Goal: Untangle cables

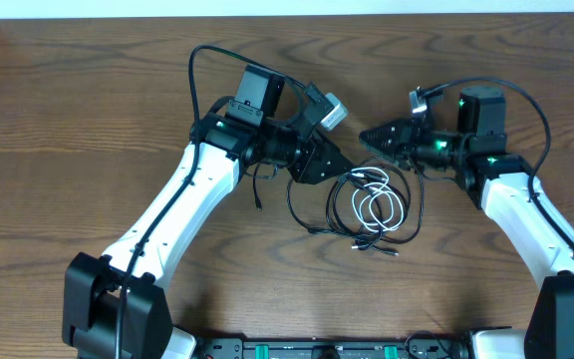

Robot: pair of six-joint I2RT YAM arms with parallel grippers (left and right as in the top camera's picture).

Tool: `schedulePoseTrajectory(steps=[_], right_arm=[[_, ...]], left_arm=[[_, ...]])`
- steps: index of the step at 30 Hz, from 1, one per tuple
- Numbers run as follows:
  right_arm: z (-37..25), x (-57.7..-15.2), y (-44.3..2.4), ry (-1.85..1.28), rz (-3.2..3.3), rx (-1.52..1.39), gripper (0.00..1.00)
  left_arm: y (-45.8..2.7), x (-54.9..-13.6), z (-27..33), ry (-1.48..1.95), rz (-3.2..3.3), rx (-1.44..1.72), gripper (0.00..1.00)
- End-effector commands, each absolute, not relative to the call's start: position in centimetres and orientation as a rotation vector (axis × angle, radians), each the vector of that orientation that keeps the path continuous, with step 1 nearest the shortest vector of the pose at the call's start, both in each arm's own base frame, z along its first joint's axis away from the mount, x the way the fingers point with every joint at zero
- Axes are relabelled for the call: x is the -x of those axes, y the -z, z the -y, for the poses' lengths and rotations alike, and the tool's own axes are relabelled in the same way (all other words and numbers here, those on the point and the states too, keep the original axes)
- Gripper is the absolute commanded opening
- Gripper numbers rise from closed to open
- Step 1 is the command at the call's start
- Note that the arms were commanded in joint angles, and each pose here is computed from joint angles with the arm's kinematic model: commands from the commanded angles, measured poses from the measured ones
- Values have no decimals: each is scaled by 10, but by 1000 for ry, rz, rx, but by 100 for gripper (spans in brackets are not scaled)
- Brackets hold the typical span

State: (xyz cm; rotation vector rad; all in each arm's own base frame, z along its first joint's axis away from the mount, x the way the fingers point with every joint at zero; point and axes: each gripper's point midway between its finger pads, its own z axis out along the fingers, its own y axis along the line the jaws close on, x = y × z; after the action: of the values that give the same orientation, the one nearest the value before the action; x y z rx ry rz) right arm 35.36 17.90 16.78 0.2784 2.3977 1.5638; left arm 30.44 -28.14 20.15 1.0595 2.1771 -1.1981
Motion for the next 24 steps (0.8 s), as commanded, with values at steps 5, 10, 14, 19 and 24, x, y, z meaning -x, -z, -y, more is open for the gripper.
schedulePoseTrajectory(steps=[5,10,14,19,24], right_arm=[[-170,-325,-142,-1454,-2554,-216,33],[-167,-282,-123,-1441,-2726,-154,35],[-158,-246,-99,-1264,-2926,-61,41],[-158,-220,-78,-1040,-3080,74,51],[-163,-209,-60,-822,-3143,160,50]], left_arm=[[-176,-321,260,938,-2328,-1009,46],[-157,-321,240,776,-2451,-976,46],[-156,-321,238,765,-2459,-973,46],[-156,-321,238,766,-2459,-973,46],[-156,-322,239,765,-2458,-973,47]])
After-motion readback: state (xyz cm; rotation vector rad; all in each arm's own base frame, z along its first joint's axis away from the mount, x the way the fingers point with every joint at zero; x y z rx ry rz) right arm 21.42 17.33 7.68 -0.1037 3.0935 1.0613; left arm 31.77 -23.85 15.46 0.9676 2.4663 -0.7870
